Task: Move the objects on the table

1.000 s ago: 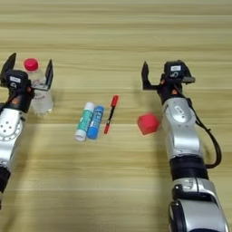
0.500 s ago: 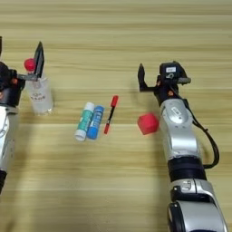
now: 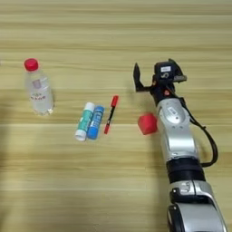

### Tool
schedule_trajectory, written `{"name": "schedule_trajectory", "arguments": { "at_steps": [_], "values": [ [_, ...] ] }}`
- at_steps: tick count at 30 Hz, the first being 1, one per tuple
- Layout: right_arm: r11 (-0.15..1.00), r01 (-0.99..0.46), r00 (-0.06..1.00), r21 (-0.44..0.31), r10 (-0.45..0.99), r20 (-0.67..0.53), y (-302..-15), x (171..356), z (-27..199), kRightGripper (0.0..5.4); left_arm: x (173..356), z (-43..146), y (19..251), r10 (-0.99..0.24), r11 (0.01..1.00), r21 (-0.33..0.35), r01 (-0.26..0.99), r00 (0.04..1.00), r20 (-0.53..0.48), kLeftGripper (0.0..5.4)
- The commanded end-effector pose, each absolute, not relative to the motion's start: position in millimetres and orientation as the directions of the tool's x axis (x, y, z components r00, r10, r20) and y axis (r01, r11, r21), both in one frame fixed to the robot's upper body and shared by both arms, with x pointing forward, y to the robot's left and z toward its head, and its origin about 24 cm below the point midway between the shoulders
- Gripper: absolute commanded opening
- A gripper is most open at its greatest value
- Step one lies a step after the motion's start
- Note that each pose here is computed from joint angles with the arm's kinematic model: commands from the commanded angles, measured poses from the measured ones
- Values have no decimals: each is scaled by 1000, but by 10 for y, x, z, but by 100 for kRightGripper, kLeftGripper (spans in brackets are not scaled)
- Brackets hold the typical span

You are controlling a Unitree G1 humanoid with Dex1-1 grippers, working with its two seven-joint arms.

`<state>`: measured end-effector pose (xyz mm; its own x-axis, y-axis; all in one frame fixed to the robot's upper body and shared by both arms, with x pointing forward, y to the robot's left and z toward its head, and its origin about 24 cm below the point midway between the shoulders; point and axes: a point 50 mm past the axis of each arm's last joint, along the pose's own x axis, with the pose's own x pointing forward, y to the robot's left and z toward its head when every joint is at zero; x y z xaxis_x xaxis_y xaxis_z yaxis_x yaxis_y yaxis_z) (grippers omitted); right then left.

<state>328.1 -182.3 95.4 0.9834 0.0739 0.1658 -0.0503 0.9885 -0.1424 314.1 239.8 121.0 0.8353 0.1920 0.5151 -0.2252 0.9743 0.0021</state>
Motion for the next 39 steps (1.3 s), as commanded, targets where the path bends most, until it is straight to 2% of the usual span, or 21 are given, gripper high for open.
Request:
{"name": "schedule_trajectory", "arguments": {
  "at_steps": [1, 10, 20, 32, 39],
  "values": [
    [983, -80, 981, -168, 108, 164, -1759, 3243, 964, 540, 3244, 1107, 2478, 226, 964, 34, -265, 876, 426, 537],
    [972, -92, 982, -214, 125, 145, -1781, 3151, 940, 540, 3312, 835, 2531, 252, 960, 53, -275, 929, 271, 537],
    [953, -188, 980, -238, 199, 22, -1841, 2916, 770, 540, 3320, 797, 2550, 265, 957, 51, -287, 930, 255, 537],
    [937, -275, 959, -214, 251, -133, -1956, 2777, 597, 540, 3333, 763, 2521, 266, 955, 66, -289, 934, 237, 537],
    [928, -283, 952, -243, 241, -188, -2040, 2738, 516, 540, 3353, 692, 2465, 236, 964, 75, -255, 952, 197, 537]
  ]
}}
